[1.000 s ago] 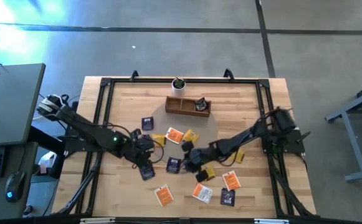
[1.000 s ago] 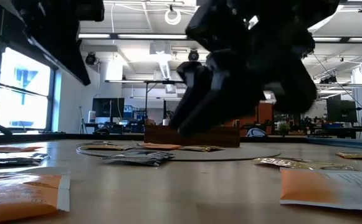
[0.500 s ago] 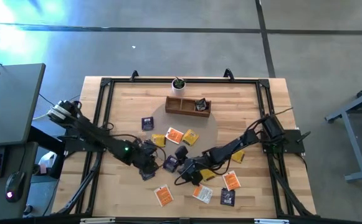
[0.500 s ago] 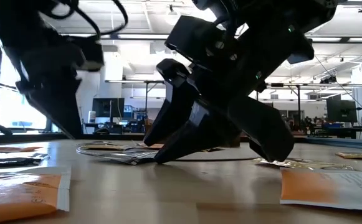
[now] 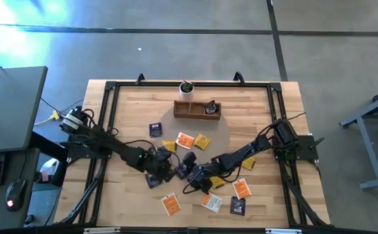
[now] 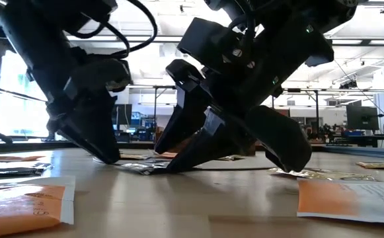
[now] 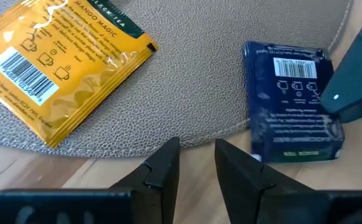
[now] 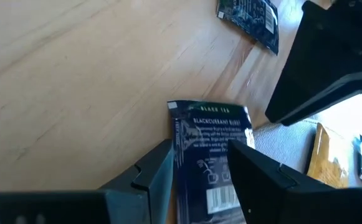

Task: Pick & Place Tea
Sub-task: Put the purple tea bag into the right section of the wooden organizer

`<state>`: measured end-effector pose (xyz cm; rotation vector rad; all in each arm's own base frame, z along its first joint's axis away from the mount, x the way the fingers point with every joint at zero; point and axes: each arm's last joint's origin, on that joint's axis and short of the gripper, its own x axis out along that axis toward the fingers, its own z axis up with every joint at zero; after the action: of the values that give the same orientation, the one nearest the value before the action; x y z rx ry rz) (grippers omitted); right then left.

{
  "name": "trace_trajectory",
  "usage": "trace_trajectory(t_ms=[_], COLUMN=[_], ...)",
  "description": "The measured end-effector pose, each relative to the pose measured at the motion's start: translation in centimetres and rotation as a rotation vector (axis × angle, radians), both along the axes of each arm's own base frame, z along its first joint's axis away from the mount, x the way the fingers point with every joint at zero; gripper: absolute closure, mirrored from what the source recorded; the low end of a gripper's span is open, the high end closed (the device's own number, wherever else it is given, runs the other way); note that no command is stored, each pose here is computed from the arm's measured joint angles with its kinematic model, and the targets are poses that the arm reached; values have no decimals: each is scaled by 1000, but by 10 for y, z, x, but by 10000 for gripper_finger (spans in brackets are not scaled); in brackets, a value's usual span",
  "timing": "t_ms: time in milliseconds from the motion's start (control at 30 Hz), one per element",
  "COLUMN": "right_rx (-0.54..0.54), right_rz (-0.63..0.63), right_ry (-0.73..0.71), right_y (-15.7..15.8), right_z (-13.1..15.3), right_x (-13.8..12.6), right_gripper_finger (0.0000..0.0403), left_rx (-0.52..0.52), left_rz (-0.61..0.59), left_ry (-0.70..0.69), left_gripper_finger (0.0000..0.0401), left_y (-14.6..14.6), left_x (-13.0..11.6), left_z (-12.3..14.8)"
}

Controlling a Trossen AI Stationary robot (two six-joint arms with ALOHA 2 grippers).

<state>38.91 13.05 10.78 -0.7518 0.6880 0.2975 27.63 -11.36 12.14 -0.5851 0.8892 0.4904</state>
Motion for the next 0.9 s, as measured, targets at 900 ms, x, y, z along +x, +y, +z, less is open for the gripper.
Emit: trace_trajectory(t_ms=[900], right_rx=[-54], right_rz=[-43], right_ry=[12], right_y=[-2], right_z=[-2], right_x=[-2], right_gripper_finger=[261], left_rx=[90], left_rz=[-51], left_ry=[-83], left_gripper_finger=[298], left_y=[-1], left_x=[7], left_z=[33])
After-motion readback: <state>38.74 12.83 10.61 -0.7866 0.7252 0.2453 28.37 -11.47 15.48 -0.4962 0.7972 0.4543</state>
